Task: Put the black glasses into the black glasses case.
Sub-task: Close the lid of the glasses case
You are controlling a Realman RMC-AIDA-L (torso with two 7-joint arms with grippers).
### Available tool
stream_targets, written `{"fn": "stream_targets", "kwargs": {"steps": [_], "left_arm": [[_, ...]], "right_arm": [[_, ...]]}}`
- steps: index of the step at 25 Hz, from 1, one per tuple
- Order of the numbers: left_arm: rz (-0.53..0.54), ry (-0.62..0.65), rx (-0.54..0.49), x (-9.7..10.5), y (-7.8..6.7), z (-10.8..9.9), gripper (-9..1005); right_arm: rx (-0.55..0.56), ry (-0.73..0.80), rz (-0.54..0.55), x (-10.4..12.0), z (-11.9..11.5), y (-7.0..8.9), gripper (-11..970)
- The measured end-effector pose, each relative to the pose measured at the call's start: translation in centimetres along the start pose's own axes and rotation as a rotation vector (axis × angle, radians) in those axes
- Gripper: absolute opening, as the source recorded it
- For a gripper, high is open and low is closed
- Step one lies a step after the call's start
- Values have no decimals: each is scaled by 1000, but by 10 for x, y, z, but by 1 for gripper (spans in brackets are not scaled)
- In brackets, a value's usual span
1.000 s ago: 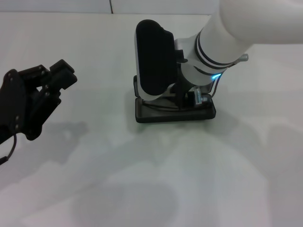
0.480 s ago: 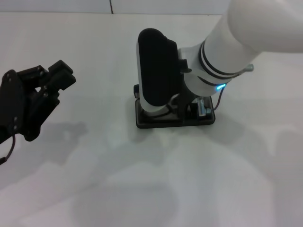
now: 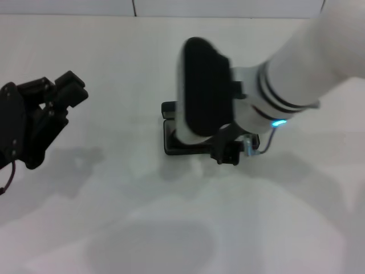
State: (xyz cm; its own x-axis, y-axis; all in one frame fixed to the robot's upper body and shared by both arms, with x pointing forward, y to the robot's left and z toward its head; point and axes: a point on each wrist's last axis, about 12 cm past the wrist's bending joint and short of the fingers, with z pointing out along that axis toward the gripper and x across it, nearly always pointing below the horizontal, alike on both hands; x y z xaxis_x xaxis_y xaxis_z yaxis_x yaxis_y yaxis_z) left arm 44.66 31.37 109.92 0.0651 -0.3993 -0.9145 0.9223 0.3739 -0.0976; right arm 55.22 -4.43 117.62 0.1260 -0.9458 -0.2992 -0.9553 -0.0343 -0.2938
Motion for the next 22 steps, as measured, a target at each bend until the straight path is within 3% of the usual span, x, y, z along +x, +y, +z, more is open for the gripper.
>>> {"fn": "stream_targets", "kwargs": {"steps": [5, 10, 12, 15, 18, 22], "left_arm": [[18, -17, -1, -6, 7, 3, 123], [18, 1, 44, -13, 25, 23, 124], [15, 32, 72, -17, 36, 37, 124], [-3, 114, 101, -23, 51, 56, 124], [-29, 233, 135, -26, 63, 76, 125], [-47, 427, 176, -13, 81, 124, 125]], "right_arm": [[-7, -183, 181, 25, -30, 10, 163], [-139, -418, 326, 66, -68, 24, 166], [-159, -548, 392, 95, -84, 32, 167], [-105, -662, 495, 141, -99, 40, 169], [-62, -666, 600, 182, -100, 47, 171], [-27, -659, 748, 239, -105, 71, 173]]}}
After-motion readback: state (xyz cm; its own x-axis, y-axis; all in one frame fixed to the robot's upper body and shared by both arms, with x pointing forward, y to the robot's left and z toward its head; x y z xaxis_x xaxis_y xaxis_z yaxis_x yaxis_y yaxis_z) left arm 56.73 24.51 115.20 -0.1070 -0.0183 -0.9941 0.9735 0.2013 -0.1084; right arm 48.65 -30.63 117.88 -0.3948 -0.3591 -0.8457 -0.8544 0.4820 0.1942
